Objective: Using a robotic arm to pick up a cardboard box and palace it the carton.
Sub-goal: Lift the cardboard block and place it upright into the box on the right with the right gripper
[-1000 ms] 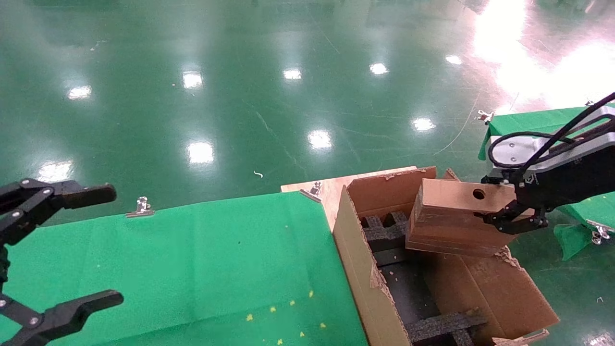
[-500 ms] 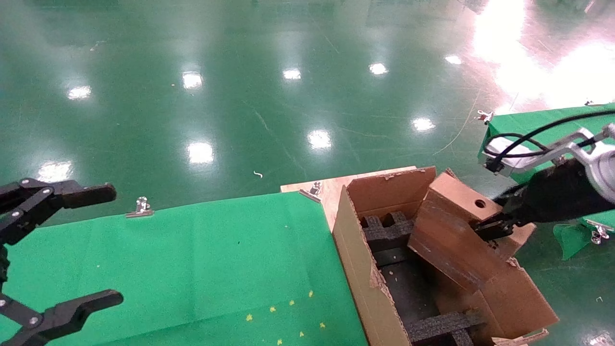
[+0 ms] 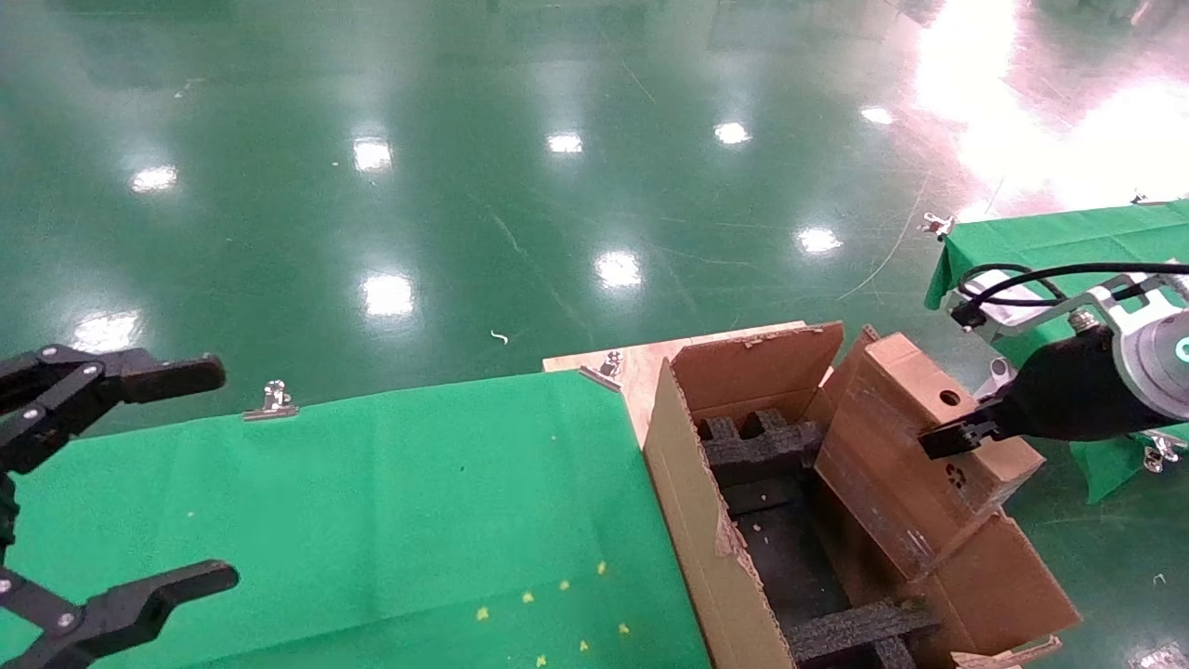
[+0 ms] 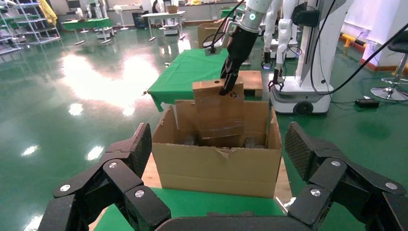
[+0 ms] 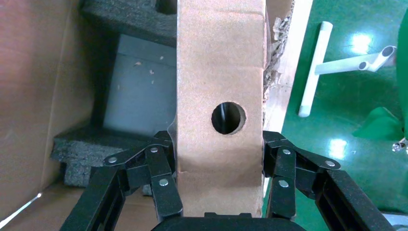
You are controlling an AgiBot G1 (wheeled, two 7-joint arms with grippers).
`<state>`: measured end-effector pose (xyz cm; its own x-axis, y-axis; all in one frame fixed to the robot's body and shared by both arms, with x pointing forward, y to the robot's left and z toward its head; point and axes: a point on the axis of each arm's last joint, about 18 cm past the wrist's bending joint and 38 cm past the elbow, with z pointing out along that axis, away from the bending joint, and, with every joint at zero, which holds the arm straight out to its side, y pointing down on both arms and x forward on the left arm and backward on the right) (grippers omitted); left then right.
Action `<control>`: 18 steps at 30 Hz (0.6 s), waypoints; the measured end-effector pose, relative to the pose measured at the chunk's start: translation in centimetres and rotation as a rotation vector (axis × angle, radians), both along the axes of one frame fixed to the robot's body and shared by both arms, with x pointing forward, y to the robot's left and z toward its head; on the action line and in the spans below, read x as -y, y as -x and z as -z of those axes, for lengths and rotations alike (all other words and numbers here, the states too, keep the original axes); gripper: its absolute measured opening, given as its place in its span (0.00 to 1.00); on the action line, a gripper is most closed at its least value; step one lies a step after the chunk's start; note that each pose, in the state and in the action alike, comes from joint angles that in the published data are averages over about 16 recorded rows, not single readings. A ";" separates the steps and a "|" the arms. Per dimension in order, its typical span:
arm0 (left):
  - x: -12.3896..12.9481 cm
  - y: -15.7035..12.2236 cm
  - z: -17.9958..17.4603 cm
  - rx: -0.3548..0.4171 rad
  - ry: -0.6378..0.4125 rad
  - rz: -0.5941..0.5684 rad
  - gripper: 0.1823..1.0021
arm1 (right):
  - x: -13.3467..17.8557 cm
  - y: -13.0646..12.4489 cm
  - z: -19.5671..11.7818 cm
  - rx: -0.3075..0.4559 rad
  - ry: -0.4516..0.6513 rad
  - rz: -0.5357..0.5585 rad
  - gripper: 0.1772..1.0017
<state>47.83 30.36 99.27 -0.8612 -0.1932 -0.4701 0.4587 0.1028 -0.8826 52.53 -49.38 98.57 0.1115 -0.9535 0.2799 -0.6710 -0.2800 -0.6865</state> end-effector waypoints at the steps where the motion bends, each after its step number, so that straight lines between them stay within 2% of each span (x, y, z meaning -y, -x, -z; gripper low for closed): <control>1: 0.0 0.0 0.0 0.000 0.000 0.000 1.00 | 0.1 -0.1 0.0 0.003 -0.002 0.007 0.22; 18: 0.0 0.0 0.0 0.000 0.000 0.000 1.00 | 0.8 -1.6 2.3 0.017 -0.027 0.155 0.21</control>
